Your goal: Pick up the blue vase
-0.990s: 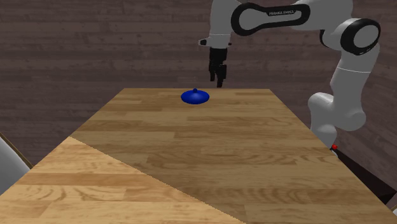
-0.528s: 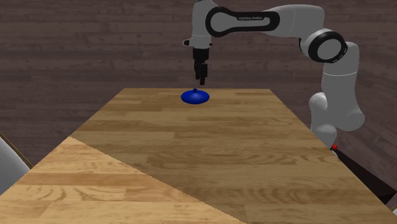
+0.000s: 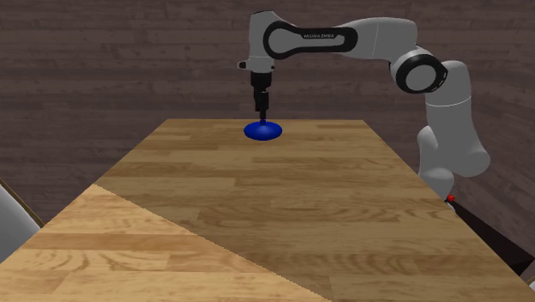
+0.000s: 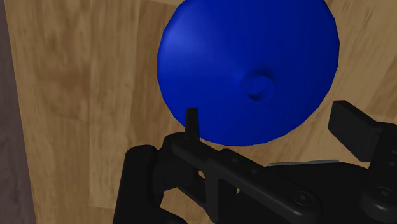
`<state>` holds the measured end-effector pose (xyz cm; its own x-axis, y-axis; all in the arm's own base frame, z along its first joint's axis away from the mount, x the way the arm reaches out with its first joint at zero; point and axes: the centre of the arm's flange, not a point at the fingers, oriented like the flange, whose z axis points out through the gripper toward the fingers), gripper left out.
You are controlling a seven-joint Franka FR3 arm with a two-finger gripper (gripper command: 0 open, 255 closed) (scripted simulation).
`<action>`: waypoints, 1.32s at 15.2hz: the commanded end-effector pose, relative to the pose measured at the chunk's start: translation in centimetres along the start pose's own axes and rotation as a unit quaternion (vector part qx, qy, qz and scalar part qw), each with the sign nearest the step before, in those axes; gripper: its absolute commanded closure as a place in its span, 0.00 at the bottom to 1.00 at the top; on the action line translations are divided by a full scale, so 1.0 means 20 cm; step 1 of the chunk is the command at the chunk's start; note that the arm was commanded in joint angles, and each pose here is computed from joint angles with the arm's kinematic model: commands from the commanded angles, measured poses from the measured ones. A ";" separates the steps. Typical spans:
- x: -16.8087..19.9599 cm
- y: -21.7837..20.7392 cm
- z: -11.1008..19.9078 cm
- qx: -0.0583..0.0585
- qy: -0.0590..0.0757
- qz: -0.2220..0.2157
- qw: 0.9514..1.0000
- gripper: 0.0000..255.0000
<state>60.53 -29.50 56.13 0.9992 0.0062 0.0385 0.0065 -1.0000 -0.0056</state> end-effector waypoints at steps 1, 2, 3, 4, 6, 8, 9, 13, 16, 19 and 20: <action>0.00 0.00 0.05 0.000 0.000 0.000 1.000 0.00; 0.00 0.00 0.09 0.000 0.000 0.000 1.000 0.00; 0.00 0.00 0.09 0.000 0.000 0.000 1.000 0.00; 0.00 0.00 0.09 0.000 0.000 0.000 1.000 0.00; 0.00 0.00 0.09 0.000 0.000 0.000 1.000 1.00; 0.00 0.00 0.09 0.000 0.000 0.000 1.000 1.00; 0.00 0.00 0.10 0.000 0.000 0.000 1.000 1.00; 0.00 0.00 0.10 0.000 0.000 0.000 1.000 1.00; 0.00 0.00 0.04 0.000 0.000 0.000 1.000 1.00; 0.00 0.00 -0.04 0.000 0.000 0.000 1.000 1.00; 0.00 0.00 -0.06 0.000 0.000 0.000 1.000 1.00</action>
<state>60.53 -29.48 56.83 0.9992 0.0063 0.0392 0.0065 -1.0000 -0.0054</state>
